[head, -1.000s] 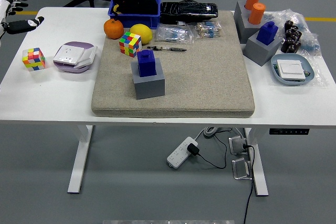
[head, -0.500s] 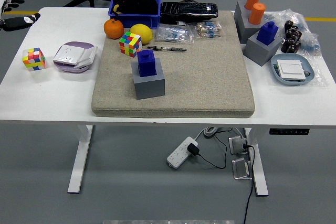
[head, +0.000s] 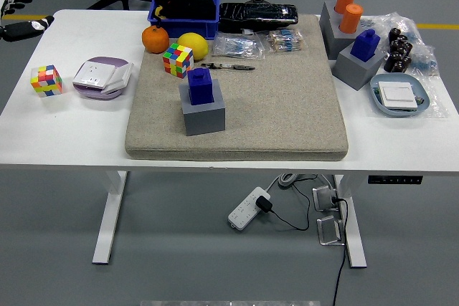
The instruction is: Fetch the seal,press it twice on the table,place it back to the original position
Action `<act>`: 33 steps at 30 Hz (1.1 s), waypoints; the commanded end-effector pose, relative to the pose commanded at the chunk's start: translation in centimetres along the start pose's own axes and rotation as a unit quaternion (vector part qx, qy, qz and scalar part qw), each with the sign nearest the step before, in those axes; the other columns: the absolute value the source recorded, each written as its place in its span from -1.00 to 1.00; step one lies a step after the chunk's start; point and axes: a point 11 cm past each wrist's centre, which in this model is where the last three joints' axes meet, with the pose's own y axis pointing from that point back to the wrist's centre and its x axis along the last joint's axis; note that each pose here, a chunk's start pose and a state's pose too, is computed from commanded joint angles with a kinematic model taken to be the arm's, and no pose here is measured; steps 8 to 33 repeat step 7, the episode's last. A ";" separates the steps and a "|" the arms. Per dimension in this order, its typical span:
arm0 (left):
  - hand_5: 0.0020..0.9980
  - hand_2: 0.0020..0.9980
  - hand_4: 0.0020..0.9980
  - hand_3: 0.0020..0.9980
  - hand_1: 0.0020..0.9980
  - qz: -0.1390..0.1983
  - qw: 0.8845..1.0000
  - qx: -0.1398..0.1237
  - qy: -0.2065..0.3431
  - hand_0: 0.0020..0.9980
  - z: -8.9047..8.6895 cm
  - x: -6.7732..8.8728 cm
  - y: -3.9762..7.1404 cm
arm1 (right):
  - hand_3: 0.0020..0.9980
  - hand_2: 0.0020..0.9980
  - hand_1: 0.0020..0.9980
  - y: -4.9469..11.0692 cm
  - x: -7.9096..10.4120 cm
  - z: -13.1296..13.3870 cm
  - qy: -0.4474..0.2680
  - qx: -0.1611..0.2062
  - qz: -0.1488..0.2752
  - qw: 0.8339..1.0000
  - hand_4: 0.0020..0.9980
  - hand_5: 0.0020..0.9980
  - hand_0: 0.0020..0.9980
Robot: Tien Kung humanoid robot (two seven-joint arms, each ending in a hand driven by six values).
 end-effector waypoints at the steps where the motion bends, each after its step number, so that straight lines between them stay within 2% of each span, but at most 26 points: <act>1: -0.51 0.61 0.59 0.72 0.65 0.000 1.000 0.001 0.000 0.69 0.0 0.0 0.0 | 0.44 0.40 0.48 0.0 0.0 0.0 0.000 0.000 0.000 1.000 0.51 0.04 0.68; 33: -0.51 0.61 0.59 0.72 0.65 0.000 1.000 -0.001 0.000 0.69 0.1 0.0 0.0 | 0.44 0.40 0.48 0.0 0.0 -0.2 0.002 0.002 -0.001 1.000 0.51 0.04 0.68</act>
